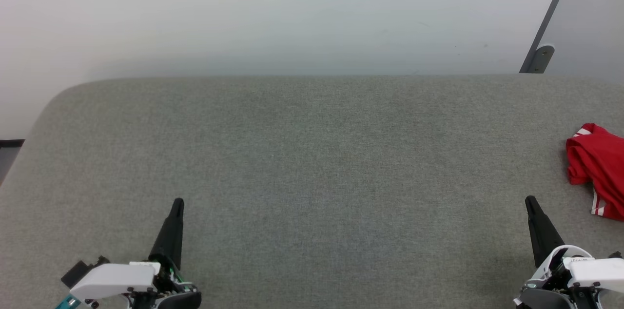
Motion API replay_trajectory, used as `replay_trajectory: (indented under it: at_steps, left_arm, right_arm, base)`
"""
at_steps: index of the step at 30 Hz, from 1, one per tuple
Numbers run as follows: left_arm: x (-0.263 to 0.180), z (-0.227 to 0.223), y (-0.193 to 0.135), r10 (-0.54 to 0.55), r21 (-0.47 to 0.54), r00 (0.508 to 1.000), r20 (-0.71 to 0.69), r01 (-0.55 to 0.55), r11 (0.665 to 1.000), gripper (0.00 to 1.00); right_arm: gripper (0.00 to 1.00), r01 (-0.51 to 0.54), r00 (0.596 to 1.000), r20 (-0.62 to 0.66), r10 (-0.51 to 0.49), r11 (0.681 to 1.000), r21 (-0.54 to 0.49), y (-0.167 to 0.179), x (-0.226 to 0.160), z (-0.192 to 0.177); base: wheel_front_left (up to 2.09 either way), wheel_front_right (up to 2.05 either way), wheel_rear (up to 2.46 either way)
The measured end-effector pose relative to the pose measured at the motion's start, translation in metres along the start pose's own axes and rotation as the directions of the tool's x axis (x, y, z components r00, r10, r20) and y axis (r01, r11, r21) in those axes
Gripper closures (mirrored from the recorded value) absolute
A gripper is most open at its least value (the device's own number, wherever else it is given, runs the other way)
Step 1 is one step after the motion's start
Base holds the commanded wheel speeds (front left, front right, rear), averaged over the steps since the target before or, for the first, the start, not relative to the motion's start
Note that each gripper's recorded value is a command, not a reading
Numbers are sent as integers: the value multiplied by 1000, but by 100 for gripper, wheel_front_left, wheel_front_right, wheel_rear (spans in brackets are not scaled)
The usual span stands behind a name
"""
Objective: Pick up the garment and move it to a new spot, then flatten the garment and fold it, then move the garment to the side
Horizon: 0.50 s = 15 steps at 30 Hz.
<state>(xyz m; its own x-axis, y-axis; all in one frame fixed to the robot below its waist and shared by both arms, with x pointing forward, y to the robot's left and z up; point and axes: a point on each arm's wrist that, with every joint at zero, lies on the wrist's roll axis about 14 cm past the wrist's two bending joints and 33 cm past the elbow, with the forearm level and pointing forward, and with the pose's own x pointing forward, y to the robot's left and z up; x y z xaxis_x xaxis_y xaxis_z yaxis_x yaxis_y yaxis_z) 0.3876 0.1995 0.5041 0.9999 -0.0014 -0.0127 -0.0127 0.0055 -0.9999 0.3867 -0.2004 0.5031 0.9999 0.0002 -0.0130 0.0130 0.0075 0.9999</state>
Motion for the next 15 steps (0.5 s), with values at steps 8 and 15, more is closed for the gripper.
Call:
replay_trajectory:
  at_steps: [8, 15]
  left_arm:
    - [0, 0, 0, -1, -9, 1000, -1, 1, 1000, 100]
    - [0, 0, 0, -1, -10, 1000, 0, 1, 1000, 100]
  right_arm:
    - [100, -8, 1000, 0, 8, 1000, 8, 3, 2, 0]
    - [100, -8, 1000, -1, 8, 1000, 8, 3, 2, 0]
  base:
    - [0, 0, 0]
    - [0, 0, 0]
